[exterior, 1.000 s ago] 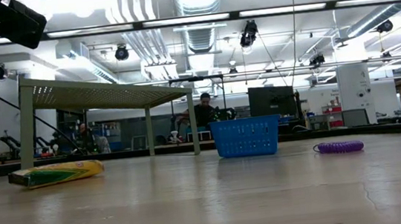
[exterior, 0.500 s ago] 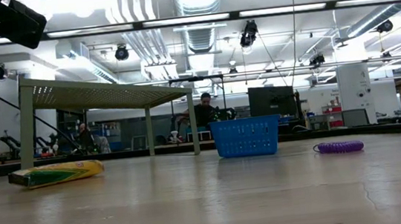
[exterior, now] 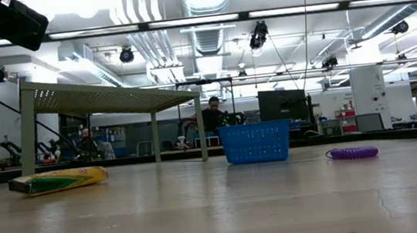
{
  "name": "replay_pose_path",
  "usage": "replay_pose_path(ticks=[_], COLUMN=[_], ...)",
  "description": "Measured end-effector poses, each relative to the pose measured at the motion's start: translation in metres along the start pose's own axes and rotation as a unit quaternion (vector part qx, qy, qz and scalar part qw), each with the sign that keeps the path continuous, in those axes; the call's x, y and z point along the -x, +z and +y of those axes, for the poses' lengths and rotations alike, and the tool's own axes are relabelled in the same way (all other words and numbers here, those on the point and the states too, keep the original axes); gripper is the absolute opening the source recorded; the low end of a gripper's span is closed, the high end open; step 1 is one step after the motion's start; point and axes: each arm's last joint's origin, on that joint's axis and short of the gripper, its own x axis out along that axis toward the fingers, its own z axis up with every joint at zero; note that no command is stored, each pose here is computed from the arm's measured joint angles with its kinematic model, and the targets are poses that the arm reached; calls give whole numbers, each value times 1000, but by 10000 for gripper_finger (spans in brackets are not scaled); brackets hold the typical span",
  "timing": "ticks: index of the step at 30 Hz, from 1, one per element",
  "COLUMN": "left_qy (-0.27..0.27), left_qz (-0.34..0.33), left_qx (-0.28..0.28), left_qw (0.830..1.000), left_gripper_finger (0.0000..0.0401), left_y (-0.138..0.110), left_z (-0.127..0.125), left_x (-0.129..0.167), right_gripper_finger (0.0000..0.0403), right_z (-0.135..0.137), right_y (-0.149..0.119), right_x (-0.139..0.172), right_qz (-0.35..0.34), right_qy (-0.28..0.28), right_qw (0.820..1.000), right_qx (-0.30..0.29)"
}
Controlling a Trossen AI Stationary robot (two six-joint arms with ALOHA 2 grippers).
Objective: Pick & Place Office Desk Supplies
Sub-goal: Put the crayon into the black basket
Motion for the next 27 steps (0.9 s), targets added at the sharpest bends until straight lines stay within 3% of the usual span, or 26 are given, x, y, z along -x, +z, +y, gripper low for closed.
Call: replay_pose_path(ticks=[7, 11, 15, 21, 27], left_qy=[0, 0, 0, 0, 0], left_qz=[0, 0, 0, 0, 0], left_qx=[0, 0, 0, 1, 1], left_qw=[1000, 1000, 1000, 1000, 1000], left_gripper_finger=[154, 154, 154, 154, 154], left_y=[0, 0, 0, 0, 0], left_z=[0, 0, 0, 0, 0], left_x=[0, 0, 0, 0, 0], right_gripper_finger=[200, 188, 185, 184, 182], right_z=[-43, -60, -55, -35, -59], right_y=[12, 7, 0, -1, 0], right_x=[-17, -25, -34, -52, -84], right_qz=[-50, -64, -72, -147, -180], right_qy=[6, 33, 90, 206, 209], right_qw=[999, 997, 991, 967, 960], right_qx=[20, -26, -63, 9, 39])
